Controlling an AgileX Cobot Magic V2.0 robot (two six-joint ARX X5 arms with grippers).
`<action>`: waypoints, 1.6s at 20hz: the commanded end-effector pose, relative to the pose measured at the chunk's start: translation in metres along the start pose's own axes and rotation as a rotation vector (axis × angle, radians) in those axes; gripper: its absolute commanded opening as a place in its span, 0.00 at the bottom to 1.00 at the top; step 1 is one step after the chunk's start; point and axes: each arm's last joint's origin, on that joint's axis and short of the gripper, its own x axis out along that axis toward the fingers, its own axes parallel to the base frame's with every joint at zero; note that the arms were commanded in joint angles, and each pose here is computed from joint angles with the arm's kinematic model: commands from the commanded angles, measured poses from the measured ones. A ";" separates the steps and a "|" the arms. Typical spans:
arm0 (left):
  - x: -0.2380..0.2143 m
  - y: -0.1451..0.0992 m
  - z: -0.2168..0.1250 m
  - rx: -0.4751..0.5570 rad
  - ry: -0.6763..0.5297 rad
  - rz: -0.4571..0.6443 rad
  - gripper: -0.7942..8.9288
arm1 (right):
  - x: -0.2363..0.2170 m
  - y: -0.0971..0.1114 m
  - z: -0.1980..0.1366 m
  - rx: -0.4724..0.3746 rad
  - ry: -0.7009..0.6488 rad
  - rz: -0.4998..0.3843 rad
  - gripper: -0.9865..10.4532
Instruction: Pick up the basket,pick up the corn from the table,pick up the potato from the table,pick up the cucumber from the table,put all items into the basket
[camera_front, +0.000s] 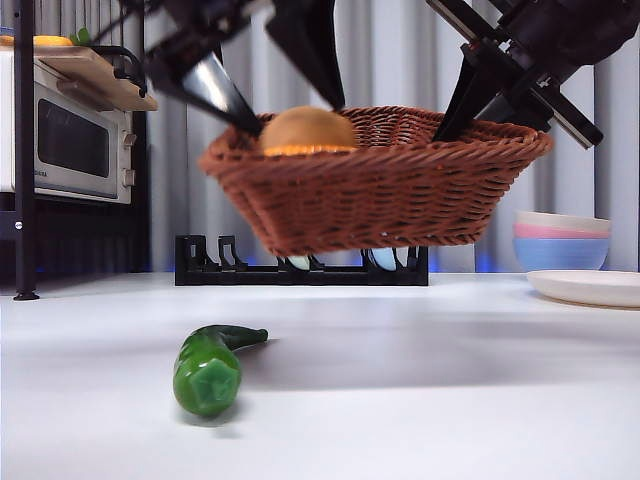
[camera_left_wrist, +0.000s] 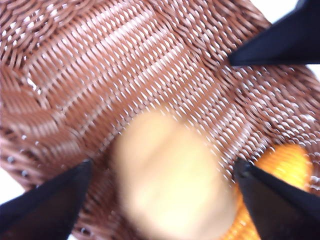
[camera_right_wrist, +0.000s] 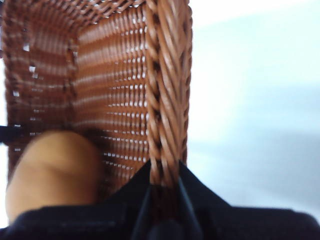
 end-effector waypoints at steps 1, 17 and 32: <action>-0.039 -0.006 0.026 0.006 -0.064 -0.013 0.60 | -0.003 0.005 0.005 -0.010 -0.029 0.025 0.07; -0.107 -0.017 -0.072 -0.198 0.285 0.032 0.60 | -0.016 -0.008 0.022 0.011 -0.115 0.000 0.07; 0.056 -0.016 -0.120 -0.288 0.470 0.125 0.60 | -0.033 -0.001 0.044 -0.008 -0.196 0.008 0.07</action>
